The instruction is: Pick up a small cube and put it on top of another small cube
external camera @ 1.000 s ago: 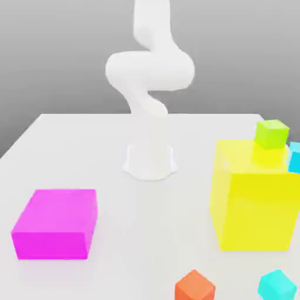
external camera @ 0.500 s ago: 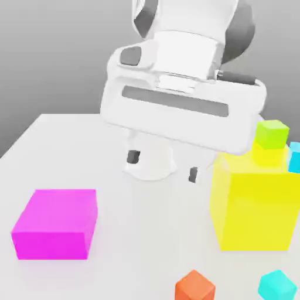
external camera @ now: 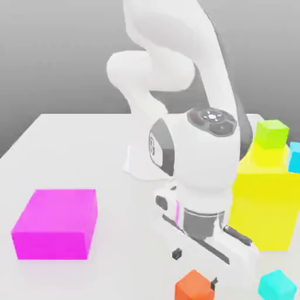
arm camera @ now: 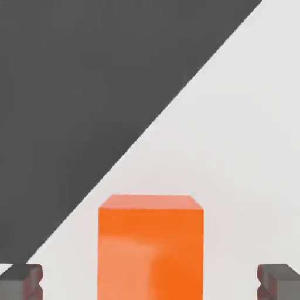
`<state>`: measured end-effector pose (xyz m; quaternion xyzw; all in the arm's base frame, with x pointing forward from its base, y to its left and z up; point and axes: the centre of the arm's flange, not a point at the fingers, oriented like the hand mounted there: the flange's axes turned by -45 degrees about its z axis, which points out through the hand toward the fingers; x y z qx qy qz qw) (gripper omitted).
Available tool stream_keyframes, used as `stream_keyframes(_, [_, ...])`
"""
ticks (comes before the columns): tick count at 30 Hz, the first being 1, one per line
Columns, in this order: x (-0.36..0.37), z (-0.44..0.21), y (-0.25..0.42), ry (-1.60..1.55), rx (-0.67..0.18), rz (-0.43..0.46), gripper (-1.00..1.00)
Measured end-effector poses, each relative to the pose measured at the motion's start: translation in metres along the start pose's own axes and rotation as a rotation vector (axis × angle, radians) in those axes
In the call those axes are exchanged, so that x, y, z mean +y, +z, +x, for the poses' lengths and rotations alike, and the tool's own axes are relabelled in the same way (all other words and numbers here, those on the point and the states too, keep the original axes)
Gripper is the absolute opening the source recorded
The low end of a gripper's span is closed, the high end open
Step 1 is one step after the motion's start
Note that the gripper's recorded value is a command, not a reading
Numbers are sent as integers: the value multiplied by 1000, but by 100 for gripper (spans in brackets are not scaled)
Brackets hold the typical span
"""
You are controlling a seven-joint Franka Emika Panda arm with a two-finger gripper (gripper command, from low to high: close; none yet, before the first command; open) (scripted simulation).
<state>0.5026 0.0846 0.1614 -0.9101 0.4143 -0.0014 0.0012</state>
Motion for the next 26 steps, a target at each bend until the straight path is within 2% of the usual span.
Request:
stream_keyframes(1, [0, -1, 14, 0, -1, -1, 0])
stream_keyframes(2, [1, -1, 23, 0, -1, -2, -100])
stream_keyframes(8, [1, -2, 28, 0, -1, 0, -100])
stream_keyframes(13, [0, -1, -24, 1, -1, 1, -100])
stream_keyframes(19, [-83, -109, -71, -60, -1, 0, -100])
stream_keyframes(22, [-96, -130, -39, -69, -2, 1, -100])
stream_keyframes(23, [-96, -132, -28, -70, -2, 0, 100])
stream_keyframes(26, [-96, -132, -28, -70, -2, 0, 100])
